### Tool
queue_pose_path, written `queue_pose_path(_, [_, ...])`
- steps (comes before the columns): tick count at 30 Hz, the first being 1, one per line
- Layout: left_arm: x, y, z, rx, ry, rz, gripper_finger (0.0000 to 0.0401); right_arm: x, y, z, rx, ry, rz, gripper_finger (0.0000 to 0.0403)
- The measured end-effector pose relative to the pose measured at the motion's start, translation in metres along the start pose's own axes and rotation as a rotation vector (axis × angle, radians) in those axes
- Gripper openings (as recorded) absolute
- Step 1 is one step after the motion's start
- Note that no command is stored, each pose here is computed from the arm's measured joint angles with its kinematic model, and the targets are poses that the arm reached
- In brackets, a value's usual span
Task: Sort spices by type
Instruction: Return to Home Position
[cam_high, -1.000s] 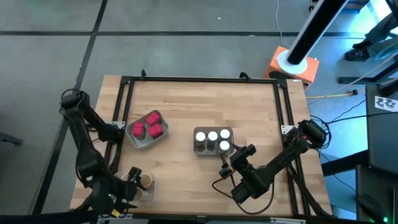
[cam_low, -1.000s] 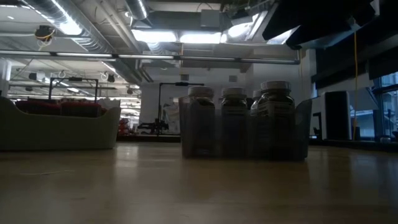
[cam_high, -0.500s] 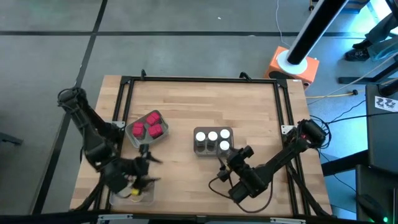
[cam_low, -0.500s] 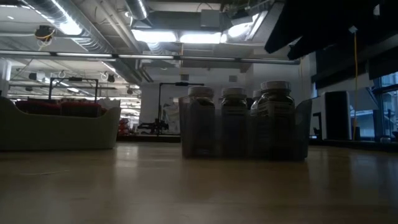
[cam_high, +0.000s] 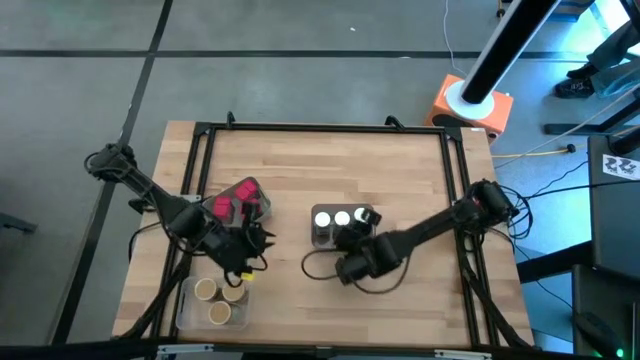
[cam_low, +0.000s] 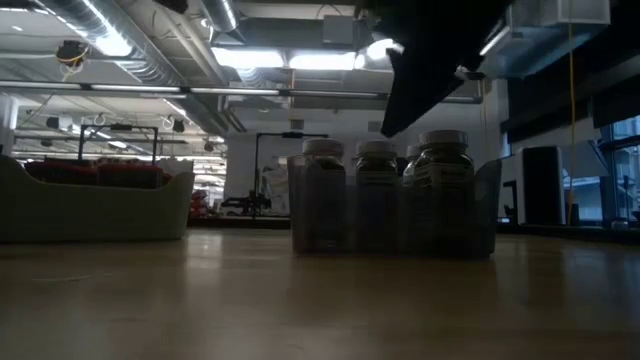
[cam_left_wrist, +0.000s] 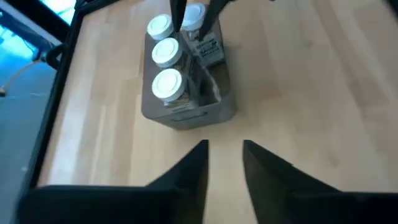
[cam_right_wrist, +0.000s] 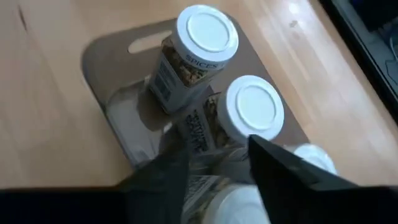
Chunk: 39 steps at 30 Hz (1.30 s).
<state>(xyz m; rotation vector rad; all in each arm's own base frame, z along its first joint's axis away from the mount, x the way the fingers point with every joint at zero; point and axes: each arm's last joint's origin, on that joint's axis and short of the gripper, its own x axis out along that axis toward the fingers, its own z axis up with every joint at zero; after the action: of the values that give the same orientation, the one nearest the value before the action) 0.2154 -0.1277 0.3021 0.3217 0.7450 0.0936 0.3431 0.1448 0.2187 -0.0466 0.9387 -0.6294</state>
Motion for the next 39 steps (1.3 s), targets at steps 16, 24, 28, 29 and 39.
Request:
queue_pose_path(16, [-0.012, 0.064, -0.038, 0.019, -0.193, -0.060, 0.0003, -0.017, -0.077, 0.044, -0.140, -0.039, 0.316, 0.0020])
queue_pose_path(24, [-0.019, 0.079, -0.070, -0.053, -0.373, -0.088, 0.0002, -0.017, -0.124, 0.023, -0.059, -0.167, 0.445, 0.0005])
queue_pose_path(28, [-0.021, 0.084, -0.082, -0.113, -0.453, -0.063, 0.0006, -0.016, -0.144, -0.003, -0.024, -0.258, 0.460, 0.0012])
queue_pose_path(29, [-0.022, 0.085, -0.085, -0.127, -0.474, -0.055, 0.0006, -0.016, -0.149, -0.009, -0.013, -0.296, 0.466, 0.0012])
queue_pose_path(39, [-0.015, 0.089, -0.112, -0.152, -0.571, 0.034, 0.0007, -0.008, -0.182, -0.084, 0.089, -0.607, 0.522, 0.0011])
